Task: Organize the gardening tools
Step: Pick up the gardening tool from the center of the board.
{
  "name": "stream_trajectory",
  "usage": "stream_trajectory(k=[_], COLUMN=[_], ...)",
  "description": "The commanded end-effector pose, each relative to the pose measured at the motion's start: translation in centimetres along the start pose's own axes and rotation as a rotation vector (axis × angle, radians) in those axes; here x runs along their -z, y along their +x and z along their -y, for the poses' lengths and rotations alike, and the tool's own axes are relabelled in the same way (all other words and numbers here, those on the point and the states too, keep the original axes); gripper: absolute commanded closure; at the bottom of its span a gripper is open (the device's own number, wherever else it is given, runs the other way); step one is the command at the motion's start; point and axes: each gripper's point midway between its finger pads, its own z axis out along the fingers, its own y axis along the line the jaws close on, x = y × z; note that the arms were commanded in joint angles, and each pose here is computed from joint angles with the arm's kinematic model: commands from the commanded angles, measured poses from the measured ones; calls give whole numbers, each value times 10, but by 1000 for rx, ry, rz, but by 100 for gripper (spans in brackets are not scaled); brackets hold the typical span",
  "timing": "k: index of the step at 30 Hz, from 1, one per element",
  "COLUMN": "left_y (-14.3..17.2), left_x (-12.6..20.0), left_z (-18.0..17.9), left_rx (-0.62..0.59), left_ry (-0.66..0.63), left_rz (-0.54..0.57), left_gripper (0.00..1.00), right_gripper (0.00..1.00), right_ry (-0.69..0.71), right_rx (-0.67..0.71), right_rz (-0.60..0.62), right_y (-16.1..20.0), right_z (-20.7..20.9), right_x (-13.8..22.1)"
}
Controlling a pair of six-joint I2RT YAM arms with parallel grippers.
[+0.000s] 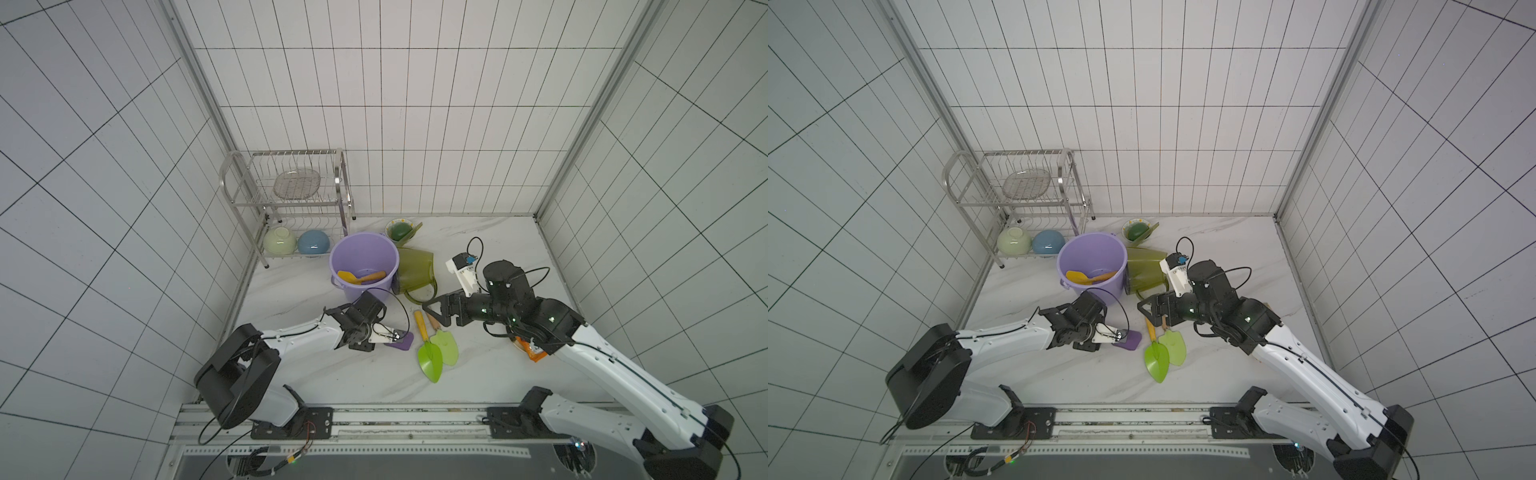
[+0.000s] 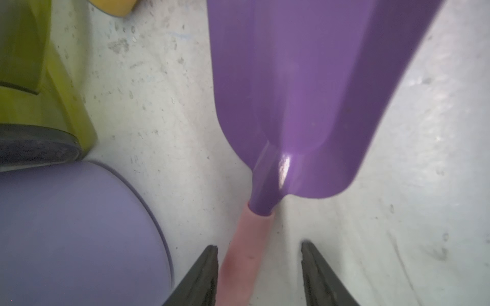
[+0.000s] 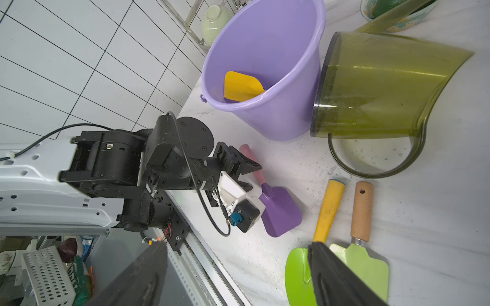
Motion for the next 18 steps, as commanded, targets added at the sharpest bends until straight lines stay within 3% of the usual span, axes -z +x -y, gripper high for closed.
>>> stream_trajectory(k=[1,18], left_y=[-6,-2], left_x=[-2,-5], left_z=[-6,1], left_rx=[-19,23], left_ry=[-6,23], left_rz=[0,-21], left_gripper=[50,77], right_gripper=[14,17], right_ry=[-3,132], right_rx=[-9,-60], right_rz=[40,52], right_y=[-6,10], right_z=[1,33], right_x=[2,6])
